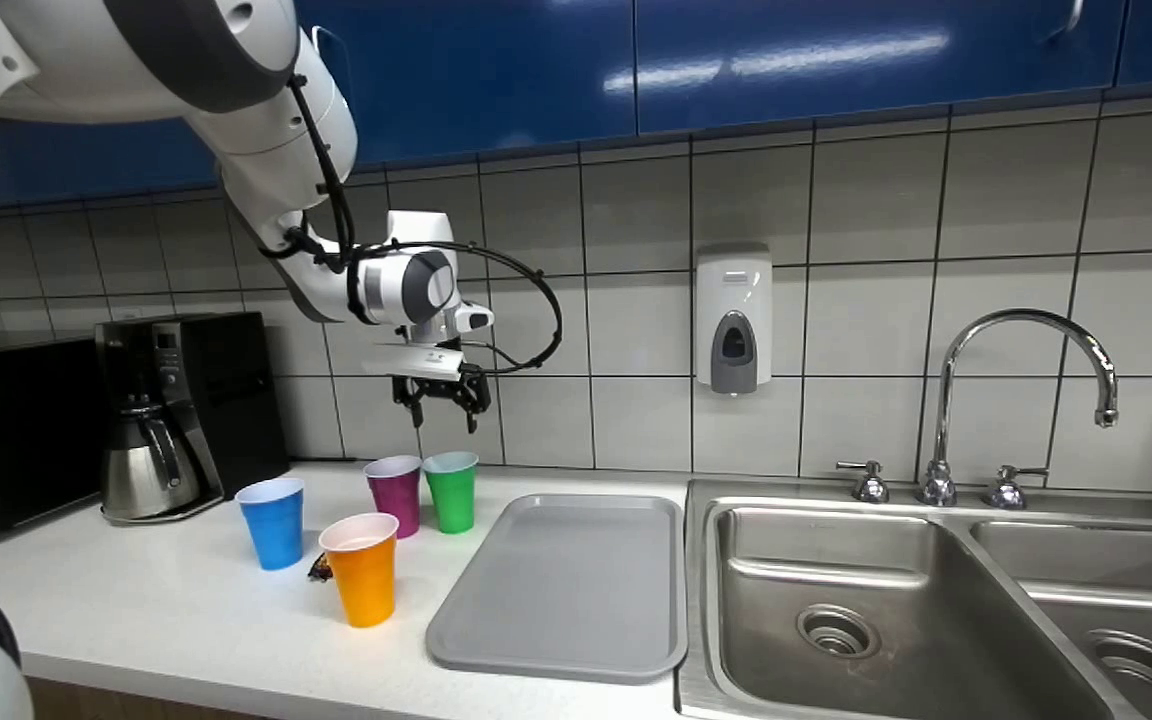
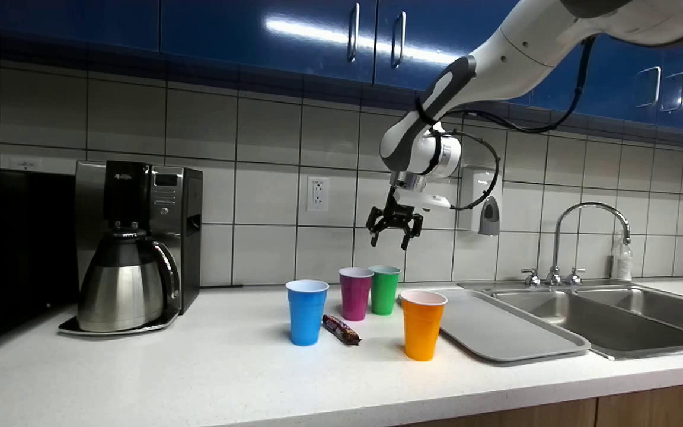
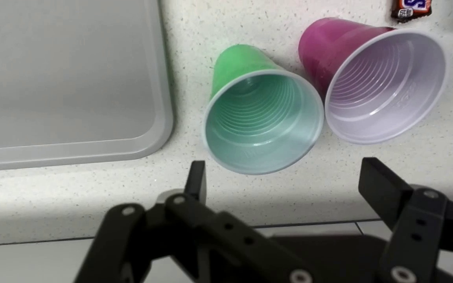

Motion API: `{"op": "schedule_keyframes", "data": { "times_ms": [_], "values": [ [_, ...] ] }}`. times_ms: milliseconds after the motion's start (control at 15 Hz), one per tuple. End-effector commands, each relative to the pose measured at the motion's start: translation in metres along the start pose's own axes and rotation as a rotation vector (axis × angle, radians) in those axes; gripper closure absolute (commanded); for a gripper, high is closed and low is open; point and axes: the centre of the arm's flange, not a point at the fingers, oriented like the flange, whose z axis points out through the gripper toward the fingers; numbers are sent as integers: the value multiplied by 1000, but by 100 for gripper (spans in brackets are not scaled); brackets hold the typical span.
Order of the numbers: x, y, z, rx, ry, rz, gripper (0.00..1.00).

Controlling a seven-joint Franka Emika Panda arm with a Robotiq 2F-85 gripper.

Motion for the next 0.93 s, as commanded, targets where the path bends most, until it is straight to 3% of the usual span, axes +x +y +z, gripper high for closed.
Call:
{"op": "schedule_keyframes", "data": {
  "times_ms": [0, 867],
  "values": [
    [-23, 8, -23, 28, 17, -15, 0],
    [-67, 14, -63, 60, 13, -17, 0]
  ]
}}
